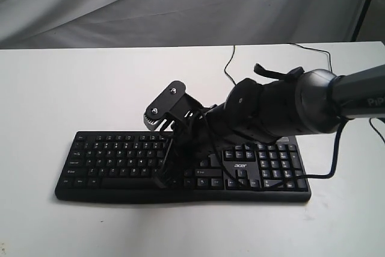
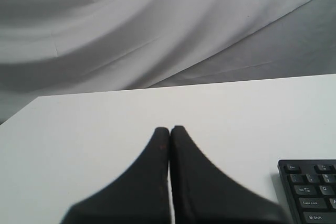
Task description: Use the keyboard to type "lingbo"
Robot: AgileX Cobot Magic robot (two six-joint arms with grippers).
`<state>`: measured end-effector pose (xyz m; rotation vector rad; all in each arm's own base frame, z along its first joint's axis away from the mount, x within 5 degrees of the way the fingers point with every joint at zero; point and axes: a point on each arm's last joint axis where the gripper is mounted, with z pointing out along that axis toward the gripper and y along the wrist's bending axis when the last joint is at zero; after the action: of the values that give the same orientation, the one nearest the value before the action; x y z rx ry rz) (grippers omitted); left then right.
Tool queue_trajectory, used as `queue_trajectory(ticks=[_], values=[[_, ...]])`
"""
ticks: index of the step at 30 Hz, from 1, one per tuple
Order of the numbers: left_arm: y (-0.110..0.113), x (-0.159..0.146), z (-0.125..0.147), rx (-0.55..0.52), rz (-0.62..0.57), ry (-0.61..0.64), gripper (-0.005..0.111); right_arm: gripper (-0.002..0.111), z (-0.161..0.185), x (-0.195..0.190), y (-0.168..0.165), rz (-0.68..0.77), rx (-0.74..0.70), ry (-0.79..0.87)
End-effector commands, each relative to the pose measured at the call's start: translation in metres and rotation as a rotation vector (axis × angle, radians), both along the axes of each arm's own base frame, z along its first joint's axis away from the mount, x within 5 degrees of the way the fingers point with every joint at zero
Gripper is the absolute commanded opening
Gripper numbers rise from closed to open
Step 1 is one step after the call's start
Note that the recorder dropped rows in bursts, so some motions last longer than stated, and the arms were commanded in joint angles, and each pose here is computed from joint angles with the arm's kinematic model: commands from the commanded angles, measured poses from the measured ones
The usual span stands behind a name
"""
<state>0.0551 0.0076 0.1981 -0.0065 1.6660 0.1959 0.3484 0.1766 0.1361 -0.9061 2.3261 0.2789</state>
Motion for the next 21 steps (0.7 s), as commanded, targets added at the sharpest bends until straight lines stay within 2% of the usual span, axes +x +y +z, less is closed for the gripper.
queue_trajectory(ticks=[1,21], values=[[0.000,0.001,-0.001,-0.003,-0.004,0.002,0.001,0.000,-0.004,0.001,-0.002,-0.013,-0.003,-0.002],[0.000,0.001,-0.001,-0.003,-0.004,0.002,0.001,0.000,-0.018,-0.002,0.009,0.054,-0.071,-0.039]])
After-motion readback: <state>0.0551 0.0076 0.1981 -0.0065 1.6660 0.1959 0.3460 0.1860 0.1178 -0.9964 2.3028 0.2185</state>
